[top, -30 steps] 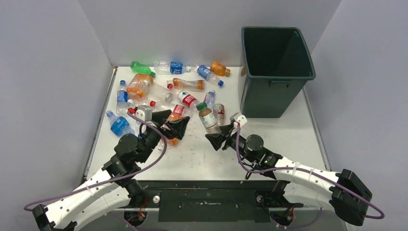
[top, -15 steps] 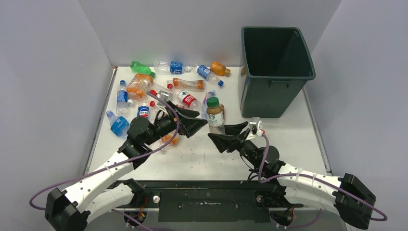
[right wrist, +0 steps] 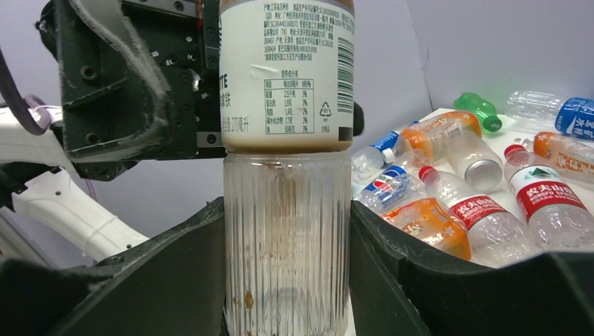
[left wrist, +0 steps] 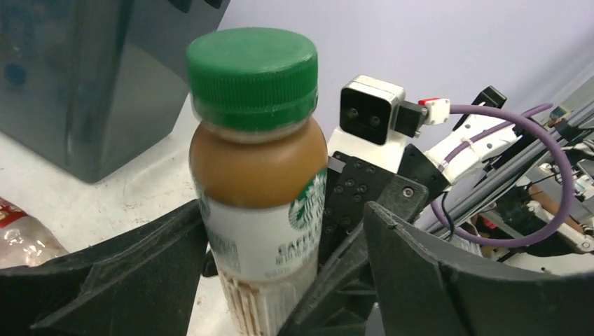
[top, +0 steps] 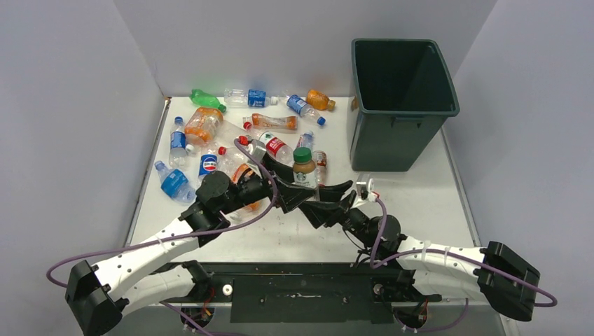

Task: Put the plastic bottles in the bin
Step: Place the plastic bottle in the trash bin.

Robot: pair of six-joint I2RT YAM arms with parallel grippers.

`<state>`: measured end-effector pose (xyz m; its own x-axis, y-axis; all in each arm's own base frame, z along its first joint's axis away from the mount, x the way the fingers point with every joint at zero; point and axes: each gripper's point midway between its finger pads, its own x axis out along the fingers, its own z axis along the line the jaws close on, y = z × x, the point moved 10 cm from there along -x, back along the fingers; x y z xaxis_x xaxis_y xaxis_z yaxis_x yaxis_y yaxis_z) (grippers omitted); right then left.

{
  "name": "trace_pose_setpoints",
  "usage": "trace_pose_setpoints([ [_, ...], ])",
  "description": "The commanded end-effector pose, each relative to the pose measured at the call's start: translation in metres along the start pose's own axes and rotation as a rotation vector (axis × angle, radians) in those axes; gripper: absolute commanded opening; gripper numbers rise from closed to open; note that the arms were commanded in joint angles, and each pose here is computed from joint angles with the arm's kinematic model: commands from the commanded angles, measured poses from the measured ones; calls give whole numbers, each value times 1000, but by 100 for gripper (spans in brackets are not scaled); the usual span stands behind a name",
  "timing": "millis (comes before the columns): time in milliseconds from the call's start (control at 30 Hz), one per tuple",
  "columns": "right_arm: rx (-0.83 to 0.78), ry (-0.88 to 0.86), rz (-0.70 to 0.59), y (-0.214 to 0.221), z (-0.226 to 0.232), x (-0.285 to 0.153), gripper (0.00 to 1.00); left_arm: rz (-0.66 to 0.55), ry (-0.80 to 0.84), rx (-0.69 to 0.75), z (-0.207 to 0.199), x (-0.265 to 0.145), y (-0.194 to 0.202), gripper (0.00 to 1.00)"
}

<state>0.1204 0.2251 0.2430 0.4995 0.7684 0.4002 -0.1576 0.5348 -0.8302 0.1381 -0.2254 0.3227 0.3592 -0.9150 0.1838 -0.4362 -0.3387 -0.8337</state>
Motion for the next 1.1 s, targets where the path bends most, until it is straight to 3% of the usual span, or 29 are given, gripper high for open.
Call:
trace_pose_setpoints([
  [0,-47,-61,-64,-17,16,12,5,-22,33,99,-12,9,-14,69],
  [100,-68,-57,-56,-19,17,12,5,-48,27,109,-12,9,-17,48],
  [167,-73,-58,-43,-19,18,12,5,-65,28,115,-13,8,-18,40],
  [200,-73,-59,-30,-18,19,12,11,-70,30,120,-13,8,-19,36],
  [233,-75,-61,-18,-18,20,13,27,-71,31,129,-14,8,-20,30],
  [300,-89,-54,29,-20,22,15,75,-79,25,161,-15,6,-23,19],
  [333,-107,-15,102,-18,19,14,91,-76,-1,183,-14,3,-25,17],
  [367,-127,13,147,-21,20,14,98,-83,-34,214,-14,0,-29,14],
  [400,-158,36,179,-27,20,14,92,-91,-86,260,-13,-4,-34,8],
  [467,-229,73,253,-41,22,7,90,-101,-217,343,-7,-15,-42,0],
  [600,-292,146,247,-91,34,5,90,-81,-384,529,6,-35,-49,0],
  [767,-290,206,283,-123,46,21,92,-50,-342,600,11,-41,-36,0],
  [900,-278,244,345,-128,50,47,98,-52,-274,638,14,-44,-22,0],
  [1067,-247,193,383,-126,59,79,96,-55,-236,638,16,-48,-12,0],
])
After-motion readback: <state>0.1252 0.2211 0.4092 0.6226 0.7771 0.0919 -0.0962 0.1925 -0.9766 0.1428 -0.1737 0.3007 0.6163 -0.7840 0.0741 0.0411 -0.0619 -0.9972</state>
